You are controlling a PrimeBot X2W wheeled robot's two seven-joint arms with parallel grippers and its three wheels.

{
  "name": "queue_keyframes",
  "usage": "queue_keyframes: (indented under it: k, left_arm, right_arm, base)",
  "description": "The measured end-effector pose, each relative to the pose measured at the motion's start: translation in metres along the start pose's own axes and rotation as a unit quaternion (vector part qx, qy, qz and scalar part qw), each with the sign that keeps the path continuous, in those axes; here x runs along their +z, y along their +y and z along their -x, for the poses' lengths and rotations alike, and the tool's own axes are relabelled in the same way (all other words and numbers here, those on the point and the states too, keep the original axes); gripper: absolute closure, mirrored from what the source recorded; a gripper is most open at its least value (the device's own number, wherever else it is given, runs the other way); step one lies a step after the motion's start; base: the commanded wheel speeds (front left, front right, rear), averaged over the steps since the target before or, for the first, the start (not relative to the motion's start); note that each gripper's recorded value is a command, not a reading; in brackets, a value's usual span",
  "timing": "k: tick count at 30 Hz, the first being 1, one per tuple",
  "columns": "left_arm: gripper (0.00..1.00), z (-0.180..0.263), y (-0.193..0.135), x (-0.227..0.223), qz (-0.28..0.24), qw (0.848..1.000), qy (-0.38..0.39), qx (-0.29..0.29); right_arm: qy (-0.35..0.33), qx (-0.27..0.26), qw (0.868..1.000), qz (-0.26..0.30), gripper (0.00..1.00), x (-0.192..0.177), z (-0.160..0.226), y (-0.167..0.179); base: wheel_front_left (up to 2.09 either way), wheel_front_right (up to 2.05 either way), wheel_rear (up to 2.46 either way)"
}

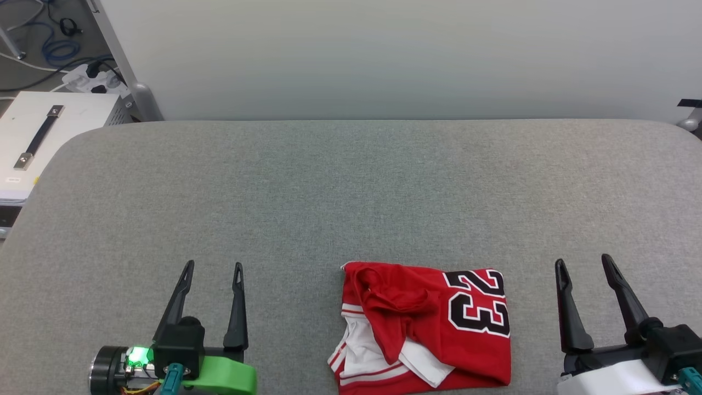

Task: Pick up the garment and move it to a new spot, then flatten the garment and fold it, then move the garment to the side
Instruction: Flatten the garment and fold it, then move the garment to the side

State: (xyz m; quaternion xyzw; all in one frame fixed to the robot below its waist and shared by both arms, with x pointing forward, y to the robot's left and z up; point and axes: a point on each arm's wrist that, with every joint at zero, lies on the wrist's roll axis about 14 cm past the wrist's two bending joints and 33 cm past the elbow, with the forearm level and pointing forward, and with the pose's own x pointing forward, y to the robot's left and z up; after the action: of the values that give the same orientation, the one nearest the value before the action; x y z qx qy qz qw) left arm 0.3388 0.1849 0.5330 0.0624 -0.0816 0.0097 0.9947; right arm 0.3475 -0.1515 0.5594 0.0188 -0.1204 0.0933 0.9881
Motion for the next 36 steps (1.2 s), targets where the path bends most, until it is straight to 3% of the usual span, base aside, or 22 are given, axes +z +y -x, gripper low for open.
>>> queue_keyframes:
  k: [26, 31, 36]
  left_arm:
    - [0.00, 0.007, 0.005, -0.006, 0.002, 1.000, 0.010, 0.008]
    - [0.00, 0.008, 0.006, -0.009, 0.004, 1.000, 0.016, 0.009]
    - [0.00, 0.007, 0.007, -0.015, 0.003, 1.000, 0.026, 0.011]
  right_arm:
    - [0.012, -0.001, 1.000, 0.002, 0.00, -0.008, 0.004, 0.001]
    - [-0.010, 0.014, 1.000, 0.026, 0.00, 0.009, -0.017, -0.009]
    - [-0.059, 0.033, 0.997, 0.046, 0.00, 0.050, -0.056, -0.020]
  base:
    - [0.00, 0.00, 0.00]
    - [0.00, 0.00, 0.00]
    - [0.00, 0.00, 0.00]
